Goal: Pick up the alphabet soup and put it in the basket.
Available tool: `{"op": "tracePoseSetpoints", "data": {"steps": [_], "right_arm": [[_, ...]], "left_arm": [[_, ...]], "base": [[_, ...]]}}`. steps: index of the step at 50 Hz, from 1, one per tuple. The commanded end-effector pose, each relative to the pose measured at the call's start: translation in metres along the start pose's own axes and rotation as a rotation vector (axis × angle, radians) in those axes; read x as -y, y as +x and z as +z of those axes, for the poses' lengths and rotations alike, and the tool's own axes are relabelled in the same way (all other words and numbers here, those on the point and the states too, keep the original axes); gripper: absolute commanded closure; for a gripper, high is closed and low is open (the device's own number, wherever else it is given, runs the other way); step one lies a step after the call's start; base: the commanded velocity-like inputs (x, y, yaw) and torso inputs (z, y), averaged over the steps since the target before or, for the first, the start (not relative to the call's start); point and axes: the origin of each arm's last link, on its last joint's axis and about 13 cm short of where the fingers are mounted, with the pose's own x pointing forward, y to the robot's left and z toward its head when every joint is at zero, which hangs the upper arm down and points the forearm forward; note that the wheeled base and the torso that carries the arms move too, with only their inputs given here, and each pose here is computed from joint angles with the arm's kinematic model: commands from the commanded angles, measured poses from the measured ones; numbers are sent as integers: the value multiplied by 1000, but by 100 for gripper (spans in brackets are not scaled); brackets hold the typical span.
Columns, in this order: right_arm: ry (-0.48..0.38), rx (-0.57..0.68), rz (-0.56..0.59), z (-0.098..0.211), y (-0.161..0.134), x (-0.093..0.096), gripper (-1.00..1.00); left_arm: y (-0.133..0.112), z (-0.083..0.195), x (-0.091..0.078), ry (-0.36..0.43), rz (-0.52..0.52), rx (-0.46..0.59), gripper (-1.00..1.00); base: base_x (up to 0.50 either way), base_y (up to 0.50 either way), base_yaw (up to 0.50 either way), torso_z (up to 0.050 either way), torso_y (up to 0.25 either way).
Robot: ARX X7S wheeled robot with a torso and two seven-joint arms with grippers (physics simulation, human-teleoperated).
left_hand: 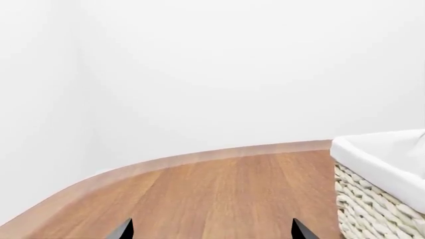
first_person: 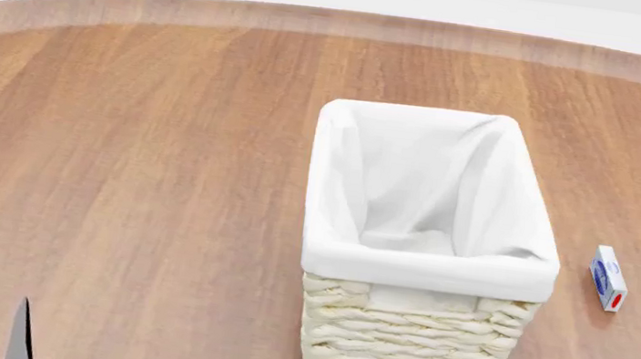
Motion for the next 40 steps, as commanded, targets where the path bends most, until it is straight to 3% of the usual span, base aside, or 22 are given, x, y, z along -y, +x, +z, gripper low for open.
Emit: {"op": "tracePoseSetpoints", "data": {"steps": [1,19,40], "right_arm": [[-40,107,68,57,22,-20,100],[-59,229,245,110,72,-69,100],[-22,256,318,127,138,-120,100]], "left_arm": [[0,1,-1,-3,1,-2,-100],[1,0,-2,-7,4,-1,-100],[1,0,-3,-12,9,-1,-100]], "base": [[0,0,0,0,0],[0,0,0,0,1],[0,0,0,0,0]]}}
